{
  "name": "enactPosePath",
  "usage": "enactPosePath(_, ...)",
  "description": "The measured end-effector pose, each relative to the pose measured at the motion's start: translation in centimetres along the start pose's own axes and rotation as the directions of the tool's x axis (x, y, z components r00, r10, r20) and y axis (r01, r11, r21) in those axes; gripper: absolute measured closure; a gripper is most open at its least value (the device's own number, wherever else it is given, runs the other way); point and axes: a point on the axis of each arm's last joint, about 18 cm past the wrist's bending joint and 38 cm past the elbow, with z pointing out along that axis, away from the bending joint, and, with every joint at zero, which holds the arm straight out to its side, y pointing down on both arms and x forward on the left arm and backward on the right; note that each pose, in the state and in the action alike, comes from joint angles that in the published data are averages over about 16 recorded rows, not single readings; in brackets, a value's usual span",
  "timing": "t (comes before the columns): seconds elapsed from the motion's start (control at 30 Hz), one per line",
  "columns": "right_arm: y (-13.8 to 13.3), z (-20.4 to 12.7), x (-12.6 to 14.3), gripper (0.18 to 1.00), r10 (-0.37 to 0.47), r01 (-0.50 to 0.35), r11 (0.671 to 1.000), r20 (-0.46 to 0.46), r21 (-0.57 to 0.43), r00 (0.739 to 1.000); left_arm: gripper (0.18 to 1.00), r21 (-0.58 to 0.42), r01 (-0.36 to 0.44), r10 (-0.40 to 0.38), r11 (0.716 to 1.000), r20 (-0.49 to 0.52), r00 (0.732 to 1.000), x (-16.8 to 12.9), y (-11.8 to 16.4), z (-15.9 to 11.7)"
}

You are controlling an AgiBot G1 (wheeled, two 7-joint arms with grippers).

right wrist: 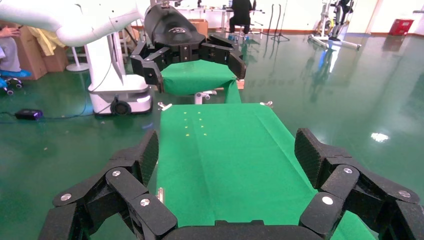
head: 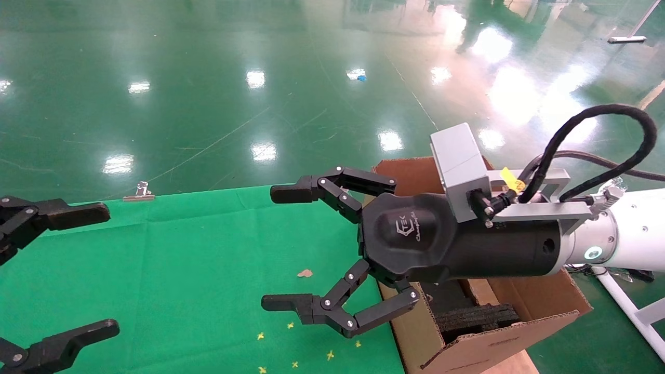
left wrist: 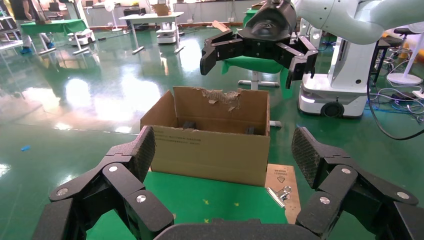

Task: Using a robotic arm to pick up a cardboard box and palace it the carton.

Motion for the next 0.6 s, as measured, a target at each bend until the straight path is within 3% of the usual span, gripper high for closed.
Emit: enactPosePath(0.6,0.04,0.03,0.07,0.178,0.002,-0.002,1.0,-0.001,-0.001,1.0,0.184,0.0,0.0,0.0,1.0,0.0,1.0,0.0,0.0,0.0)
